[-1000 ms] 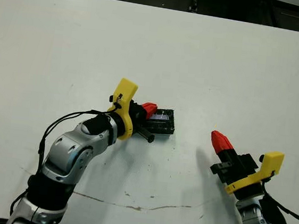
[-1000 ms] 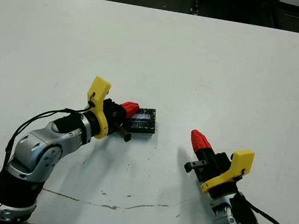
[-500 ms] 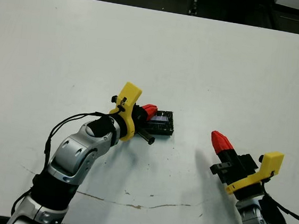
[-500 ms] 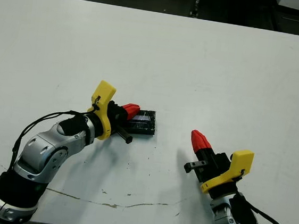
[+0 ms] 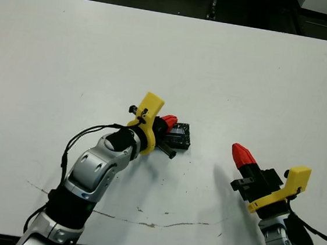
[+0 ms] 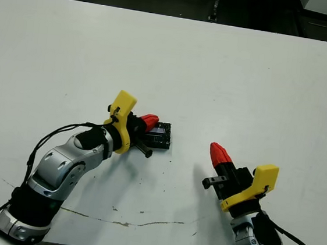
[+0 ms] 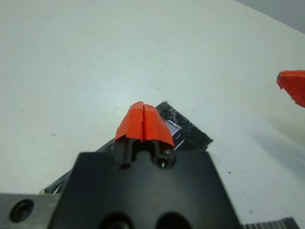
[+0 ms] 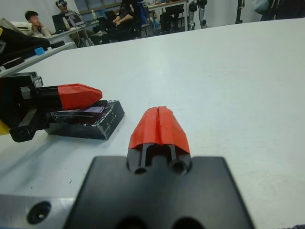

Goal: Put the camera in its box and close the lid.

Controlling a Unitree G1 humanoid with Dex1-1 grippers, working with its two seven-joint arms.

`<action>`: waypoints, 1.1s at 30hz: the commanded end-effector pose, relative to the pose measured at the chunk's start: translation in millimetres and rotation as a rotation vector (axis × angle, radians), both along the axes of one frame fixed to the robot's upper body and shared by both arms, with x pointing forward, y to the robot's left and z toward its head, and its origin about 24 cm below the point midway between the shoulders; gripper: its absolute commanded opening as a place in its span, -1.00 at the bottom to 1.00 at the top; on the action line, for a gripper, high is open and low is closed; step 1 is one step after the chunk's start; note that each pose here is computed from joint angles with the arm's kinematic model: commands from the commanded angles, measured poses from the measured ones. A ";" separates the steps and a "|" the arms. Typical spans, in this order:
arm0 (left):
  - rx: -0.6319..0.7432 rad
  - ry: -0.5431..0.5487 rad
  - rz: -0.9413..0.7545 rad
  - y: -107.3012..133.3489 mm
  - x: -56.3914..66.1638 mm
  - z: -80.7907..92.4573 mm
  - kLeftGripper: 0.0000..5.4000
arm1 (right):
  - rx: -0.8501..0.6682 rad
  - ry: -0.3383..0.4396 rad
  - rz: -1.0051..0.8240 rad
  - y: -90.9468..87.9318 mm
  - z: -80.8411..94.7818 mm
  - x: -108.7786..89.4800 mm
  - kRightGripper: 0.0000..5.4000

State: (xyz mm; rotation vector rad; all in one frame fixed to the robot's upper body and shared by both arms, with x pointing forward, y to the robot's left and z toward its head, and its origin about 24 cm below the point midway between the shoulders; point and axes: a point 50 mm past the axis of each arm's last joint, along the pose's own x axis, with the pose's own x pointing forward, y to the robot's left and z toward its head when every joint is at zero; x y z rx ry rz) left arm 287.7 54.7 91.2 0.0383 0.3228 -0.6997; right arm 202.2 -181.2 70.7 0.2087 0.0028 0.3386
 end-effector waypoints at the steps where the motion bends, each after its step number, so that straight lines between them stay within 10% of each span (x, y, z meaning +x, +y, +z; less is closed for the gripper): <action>1: 0.068 0.261 0.011 5.2 -18.3 -47.7 -0.99 | -0.005 0.005 -0.023 -4.3 -0.9 -1.8 -1.00; 22: -0.291 -0.323 0.302 112.6 -32.9 52.9 -0.99 | 0.006 -0.052 -0.012 -6.9 8.0 2.3 -1.00; 33: -0.249 -0.616 0.542 142.7 -46.1 48.5 -0.99 | -0.004 -0.171 -0.115 -14.2 36.4 18.5 -1.00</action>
